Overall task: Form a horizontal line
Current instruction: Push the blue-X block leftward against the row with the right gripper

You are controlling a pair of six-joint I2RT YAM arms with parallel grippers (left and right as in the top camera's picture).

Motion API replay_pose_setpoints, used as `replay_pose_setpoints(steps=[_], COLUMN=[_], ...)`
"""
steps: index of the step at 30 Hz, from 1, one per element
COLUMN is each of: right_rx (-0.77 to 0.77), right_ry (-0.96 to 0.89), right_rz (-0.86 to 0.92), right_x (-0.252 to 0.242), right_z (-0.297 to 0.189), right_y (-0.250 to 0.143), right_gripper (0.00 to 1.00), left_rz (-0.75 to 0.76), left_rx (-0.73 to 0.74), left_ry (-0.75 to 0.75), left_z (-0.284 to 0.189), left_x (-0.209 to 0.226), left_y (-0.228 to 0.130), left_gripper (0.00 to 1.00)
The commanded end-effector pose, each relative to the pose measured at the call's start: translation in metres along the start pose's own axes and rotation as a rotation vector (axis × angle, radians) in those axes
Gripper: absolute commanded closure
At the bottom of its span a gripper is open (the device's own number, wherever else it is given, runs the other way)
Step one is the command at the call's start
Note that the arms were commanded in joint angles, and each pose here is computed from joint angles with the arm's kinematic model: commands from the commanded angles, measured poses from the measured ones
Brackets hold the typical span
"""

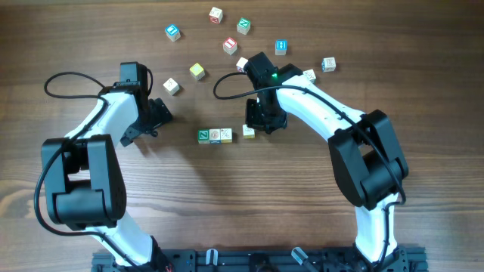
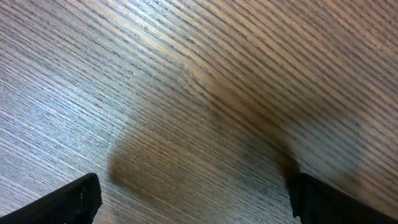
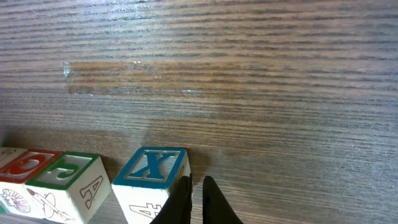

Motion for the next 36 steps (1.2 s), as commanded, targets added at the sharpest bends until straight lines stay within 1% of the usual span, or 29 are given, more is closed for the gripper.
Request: replay_pose_setpoints(steps=[1,9,12,14,19,22,25,27,31,35,36], right_rx=[0.039,0.029,-0.045,-0.081,0.019,0.042,0.034,0.028,0.091,0.097,0.097], right_ry=[-0.018,-0.025,-0.081,-0.066,0.048,0.038,-0.017,-0.051,0.004,0.008,0.008], right_rz=[-0.015,-0.038,-0.04,-0.046,-0.13,-0.114,-0.022,-0.006,-0.013,-0.019,0.01], right_x=[-0.002,0.003,-0.003,0.001,0.015,0.013,0.005,-0.001,0.007,0.012,0.013], right_z=[0.013,0.015,0.014,0.014,0.015,0.015,0.015,0.015,0.015,0.016,0.016], right_y=[-0.006,-0.012,-0.002,0.003,-0.008,-0.012,-0.012,-0.013,-0.021,-0.028,-0.028], right_gripper=[0.91,0.91,0.89,0.87,0.89,0.92,0.92,0.91,0.91,0.91,0.92], left_rz=[0.003,0.003,0.003,0.003,0.003,0.003,0.003,0.003,0.003,0.003,0.003], left_rx=[0.014,0.014,0.014,0.014,0.014,0.014,0.014,0.014,0.014,0.014,0.014], left_ry=[0.01,0.01,0.01,0.01,0.01,0.01,0.01,0.01,0.01,0.01,0.01], left_z=[0.004,0.004,0.004,0.004,0.004,0.004,0.004,0.004,0.004,0.004,0.004], left_x=[0.0,0.0,0.0,0.0,0.0,0.0,0.0,0.0,0.0,0.0,0.0], left_y=[-0.003,-0.003,-0.003,-0.003,-0.003,-0.003,-0.003,-0.003,-0.003,-0.003,-0.003], left_gripper=[0.0,0.0,0.0,0.0,0.0,0.0,0.0,0.0,0.0,0.0,0.0])
Point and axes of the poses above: each gripper's point midway between its finger pads, its own z axis out along the fingers, its own x axis along the line the jaws close on, y = z × x, the point moved 6 cm from there along -z, back along the fingers, and after that the axes turned 15 degrees about z, right-handed, at the moved point
